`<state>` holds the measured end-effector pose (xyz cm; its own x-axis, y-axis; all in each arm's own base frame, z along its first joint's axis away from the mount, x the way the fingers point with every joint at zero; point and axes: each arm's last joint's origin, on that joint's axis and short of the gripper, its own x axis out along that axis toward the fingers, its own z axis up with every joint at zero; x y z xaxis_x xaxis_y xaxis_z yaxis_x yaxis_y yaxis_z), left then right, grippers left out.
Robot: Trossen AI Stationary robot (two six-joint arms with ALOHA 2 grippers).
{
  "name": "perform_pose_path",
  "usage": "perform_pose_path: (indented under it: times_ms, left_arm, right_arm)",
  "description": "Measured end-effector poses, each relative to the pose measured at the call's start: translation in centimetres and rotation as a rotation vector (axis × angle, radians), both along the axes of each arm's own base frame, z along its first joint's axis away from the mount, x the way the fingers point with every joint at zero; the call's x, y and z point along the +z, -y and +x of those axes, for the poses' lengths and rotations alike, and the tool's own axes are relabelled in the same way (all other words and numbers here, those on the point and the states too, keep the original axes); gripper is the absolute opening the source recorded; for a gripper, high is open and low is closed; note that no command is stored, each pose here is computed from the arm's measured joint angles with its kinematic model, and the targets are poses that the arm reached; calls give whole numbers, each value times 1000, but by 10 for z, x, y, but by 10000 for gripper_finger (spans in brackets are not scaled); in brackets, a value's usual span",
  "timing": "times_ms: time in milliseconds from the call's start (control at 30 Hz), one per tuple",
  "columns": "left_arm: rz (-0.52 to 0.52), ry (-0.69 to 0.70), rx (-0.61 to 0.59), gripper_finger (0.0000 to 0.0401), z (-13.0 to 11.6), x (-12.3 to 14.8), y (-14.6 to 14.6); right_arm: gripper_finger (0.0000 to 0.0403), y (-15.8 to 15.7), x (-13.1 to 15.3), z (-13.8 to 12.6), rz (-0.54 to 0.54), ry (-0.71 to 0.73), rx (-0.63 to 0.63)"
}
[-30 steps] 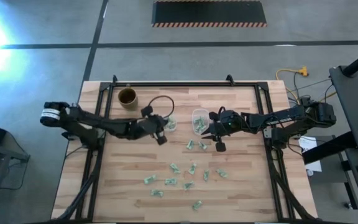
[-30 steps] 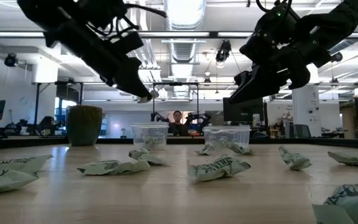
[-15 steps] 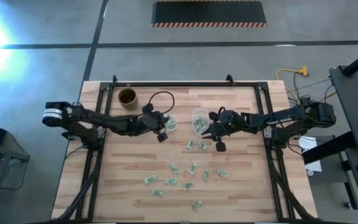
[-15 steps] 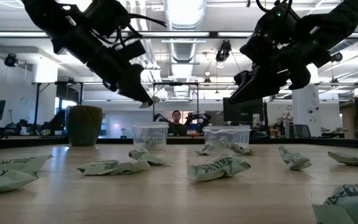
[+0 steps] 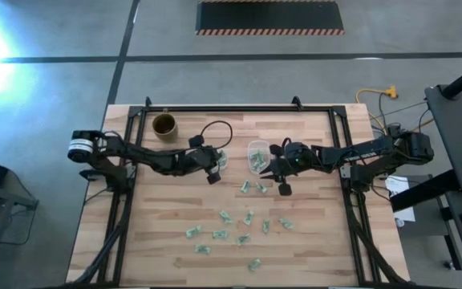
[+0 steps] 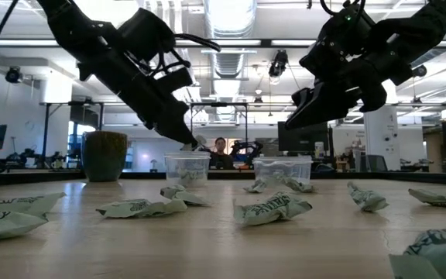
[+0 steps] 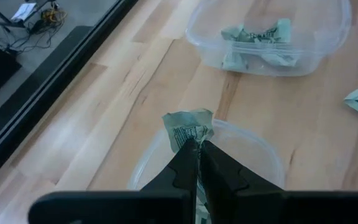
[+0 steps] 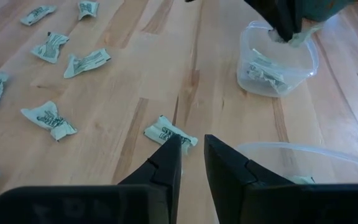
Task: Pick and place items into bin
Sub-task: Put the light green stevia packet into the left transparent bin
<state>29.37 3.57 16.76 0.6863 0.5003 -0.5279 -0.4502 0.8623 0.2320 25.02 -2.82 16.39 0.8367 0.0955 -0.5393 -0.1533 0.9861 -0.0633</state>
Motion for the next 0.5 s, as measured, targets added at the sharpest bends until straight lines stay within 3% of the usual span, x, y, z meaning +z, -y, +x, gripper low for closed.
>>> perform_pose_path:
  times_ms: [333,500]
  left_arm:
    - [1,-1,3,4,0,0,-1]
    - [5,-2,7,42,0,0,-1]
  right_arm:
    - [59,0,-1,-1,-7,-3,4]
    - [62,0,-1,-1,-7,-3,4]
